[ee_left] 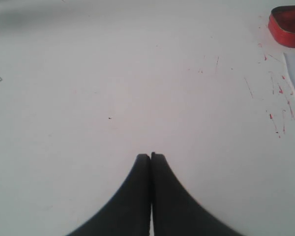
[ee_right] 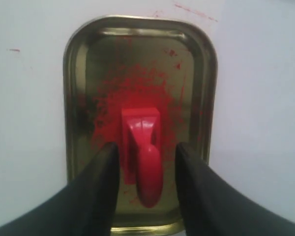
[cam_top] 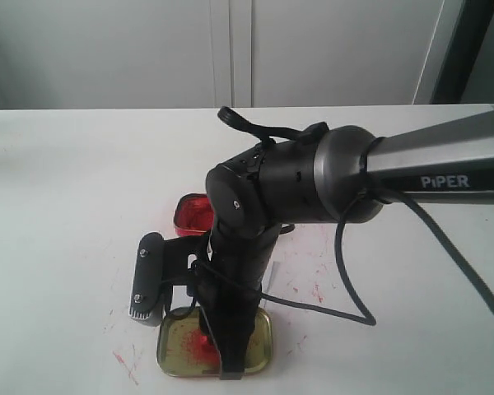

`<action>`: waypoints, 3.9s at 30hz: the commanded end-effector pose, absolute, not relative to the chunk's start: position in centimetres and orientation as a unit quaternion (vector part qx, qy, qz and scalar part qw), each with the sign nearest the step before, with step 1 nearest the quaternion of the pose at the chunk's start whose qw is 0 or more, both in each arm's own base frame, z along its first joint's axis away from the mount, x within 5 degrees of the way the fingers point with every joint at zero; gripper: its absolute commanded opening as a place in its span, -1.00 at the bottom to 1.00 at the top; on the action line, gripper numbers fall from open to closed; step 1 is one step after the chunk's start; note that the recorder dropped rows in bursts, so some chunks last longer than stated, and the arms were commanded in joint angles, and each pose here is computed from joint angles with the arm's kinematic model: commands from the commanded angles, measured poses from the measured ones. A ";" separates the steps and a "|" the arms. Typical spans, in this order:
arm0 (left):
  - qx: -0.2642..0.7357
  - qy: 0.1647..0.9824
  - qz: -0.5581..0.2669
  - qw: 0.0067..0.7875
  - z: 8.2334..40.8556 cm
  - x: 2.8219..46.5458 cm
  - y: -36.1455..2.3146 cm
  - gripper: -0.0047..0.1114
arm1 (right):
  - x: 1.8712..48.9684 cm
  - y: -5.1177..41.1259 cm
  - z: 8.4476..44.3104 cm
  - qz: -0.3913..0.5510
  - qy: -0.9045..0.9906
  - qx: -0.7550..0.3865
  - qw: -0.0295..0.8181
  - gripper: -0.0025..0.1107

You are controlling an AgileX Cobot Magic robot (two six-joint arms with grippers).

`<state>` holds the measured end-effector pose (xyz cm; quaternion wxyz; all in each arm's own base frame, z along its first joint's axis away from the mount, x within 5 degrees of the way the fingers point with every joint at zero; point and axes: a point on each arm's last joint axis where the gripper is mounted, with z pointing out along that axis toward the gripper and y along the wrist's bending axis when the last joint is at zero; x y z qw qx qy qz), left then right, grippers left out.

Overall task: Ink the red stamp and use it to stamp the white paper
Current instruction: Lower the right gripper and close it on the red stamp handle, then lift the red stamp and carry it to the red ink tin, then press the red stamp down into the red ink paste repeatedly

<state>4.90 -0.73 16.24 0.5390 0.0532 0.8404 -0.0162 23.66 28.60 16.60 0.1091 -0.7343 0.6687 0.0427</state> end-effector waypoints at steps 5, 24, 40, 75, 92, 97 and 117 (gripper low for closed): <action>0.047 0.840 -0.021 0.540 16.1 4.9 -0.8 -0.92 | 23.5 28.9 16.7 0.050 0.668 -0.733 0.115 -0.31; 0.047 0.840 -0.021 0.540 16.1 4.9 -0.8 -0.92 | 23.5 29.0 15.8 0.053 0.677 -0.727 0.101 -0.39; 0.047 0.840 -0.021 0.540 16.1 4.9 -0.8 -0.92 | 23.5 28.9 15.8 0.053 0.681 -0.724 0.098 -0.96; 0.047 0.840 -0.021 0.540 16.1 4.9 -0.8 -0.92 | 25.1 28.3 23.1 0.067 0.724 -0.660 0.186 -0.96; 0.047 0.840 -0.021 0.540 16.1 4.9 -0.8 -0.92 | 30.4 25.6 27.4 0.060 0.766 -0.593 0.240 -0.96; 0.047 0.840 -0.021 0.540 16.1 4.9 -0.8 -0.92 | 32.1 25.7 27.2 0.056 0.775 -0.589 0.225 -0.96; 0.047 0.840 -0.021 0.540 16.1 4.9 -0.8 -0.92 | 38.9 27.9 23.7 0.053 0.792 -0.583 0.172 -0.96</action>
